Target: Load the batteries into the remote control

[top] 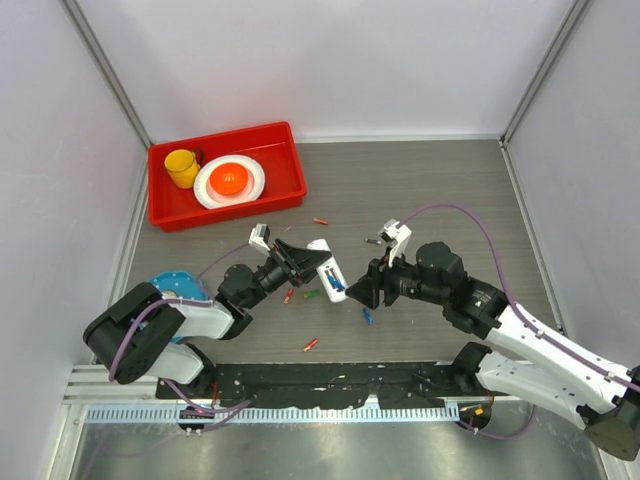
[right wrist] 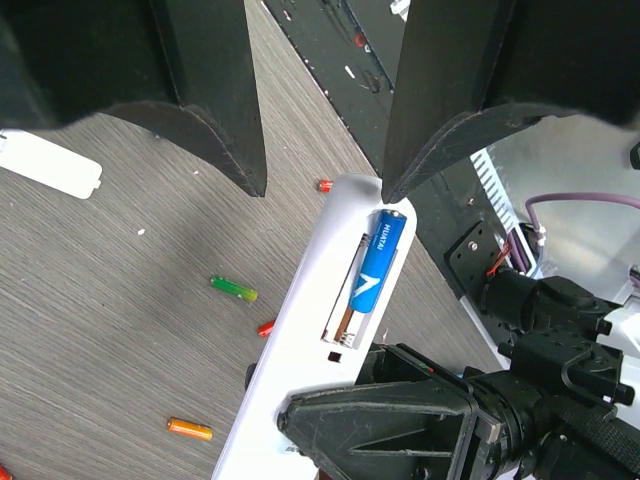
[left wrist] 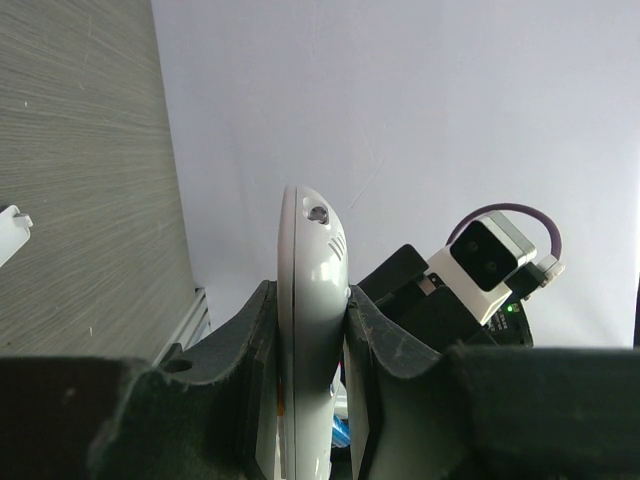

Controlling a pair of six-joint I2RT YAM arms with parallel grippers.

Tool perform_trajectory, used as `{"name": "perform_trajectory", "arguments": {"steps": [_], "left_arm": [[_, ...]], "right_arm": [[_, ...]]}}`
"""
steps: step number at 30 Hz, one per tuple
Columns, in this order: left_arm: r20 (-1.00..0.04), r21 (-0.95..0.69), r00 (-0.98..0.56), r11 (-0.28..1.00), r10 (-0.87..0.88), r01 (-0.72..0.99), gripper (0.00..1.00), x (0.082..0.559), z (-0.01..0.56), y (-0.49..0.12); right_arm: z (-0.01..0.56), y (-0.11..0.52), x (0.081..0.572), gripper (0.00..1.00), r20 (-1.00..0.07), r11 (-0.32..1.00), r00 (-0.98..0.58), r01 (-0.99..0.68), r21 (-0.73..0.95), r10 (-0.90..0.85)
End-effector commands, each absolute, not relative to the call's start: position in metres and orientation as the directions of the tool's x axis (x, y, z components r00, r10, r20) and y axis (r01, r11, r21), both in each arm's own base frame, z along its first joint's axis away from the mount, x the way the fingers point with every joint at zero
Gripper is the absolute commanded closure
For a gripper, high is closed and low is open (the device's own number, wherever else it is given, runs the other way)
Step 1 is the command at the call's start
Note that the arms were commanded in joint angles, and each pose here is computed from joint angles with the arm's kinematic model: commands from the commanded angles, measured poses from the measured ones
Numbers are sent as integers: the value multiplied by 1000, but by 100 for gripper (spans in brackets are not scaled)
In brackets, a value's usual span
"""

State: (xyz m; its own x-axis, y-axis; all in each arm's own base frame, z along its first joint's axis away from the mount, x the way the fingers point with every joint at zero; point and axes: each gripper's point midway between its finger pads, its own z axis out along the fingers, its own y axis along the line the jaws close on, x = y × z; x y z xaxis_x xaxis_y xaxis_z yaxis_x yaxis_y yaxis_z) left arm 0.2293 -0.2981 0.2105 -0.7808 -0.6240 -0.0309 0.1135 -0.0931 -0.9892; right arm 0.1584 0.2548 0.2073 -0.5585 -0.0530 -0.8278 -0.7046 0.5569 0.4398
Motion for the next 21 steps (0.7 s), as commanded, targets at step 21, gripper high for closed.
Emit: {"name": "perform_trajectory", "arguments": {"steps": [21], "left_arm": [[-112, -910, -792, -258, -601, 324, 100, 214, 275, -295]], "right_arm": [[227, 272, 173, 45, -847, 535, -532, -715, 450, 1]]}}
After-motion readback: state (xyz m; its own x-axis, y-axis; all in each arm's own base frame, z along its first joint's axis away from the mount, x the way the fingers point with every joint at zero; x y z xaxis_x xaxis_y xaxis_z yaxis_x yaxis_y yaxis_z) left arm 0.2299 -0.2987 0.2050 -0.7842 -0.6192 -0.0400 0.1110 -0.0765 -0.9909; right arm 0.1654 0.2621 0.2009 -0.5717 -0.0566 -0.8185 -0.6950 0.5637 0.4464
